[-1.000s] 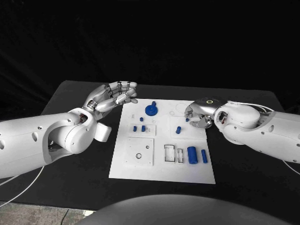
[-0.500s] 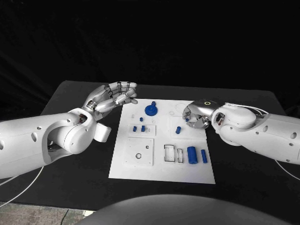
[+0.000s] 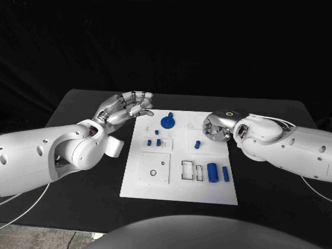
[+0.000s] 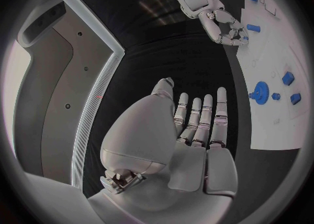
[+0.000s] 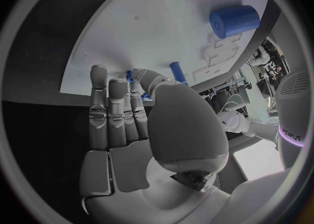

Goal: Assemble the parts on the task board

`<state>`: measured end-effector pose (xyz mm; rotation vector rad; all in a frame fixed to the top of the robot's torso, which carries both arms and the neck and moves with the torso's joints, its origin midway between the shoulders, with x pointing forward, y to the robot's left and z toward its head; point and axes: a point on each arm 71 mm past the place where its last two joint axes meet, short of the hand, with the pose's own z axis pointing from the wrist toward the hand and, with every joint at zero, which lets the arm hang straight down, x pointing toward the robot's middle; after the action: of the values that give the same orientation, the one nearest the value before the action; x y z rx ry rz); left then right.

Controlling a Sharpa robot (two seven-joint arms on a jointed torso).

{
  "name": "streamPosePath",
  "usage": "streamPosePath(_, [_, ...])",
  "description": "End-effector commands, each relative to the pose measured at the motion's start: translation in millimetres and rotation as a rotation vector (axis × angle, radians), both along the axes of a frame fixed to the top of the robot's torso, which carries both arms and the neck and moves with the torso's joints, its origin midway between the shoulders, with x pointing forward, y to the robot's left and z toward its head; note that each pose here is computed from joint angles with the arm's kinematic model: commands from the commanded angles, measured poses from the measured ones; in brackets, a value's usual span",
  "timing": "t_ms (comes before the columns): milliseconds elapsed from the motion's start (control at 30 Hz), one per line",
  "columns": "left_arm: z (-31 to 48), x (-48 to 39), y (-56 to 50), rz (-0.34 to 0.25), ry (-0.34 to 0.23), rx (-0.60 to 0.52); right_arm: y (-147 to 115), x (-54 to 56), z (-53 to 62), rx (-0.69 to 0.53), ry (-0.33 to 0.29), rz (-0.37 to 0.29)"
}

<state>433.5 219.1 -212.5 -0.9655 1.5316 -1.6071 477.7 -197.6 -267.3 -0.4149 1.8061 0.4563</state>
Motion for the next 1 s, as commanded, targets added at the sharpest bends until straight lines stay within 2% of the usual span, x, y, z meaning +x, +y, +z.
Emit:
streamPosePath(33, [-1.8,-0.7,-2.7,-0.024,0.011,-0.013,1,-1.5,-3.5,0.004,0.013,0.006])
streamPosePath(333, [-4.8,-1.4,-1.7,-0.023,0.020,-0.010,2,-0.4,-3.9,0.003,0.012,0.006])
streamPosePath(600, [-5.5,-1.2,-0.8,-0.022,0.025,-0.007,3,-0.2,0.8,0.030,-0.020,0.010])
streamPosePath(767, [-5.9,-1.2,0.1,-0.020,0.028,-0.004,2,0.2,9.8,0.053,-0.041,0.009])
streamPosePath(1000, [-6.5,-1.0,0.2,-0.020,0.035,0.000,2,1.3,29.0,0.084,-0.045,-0.002])
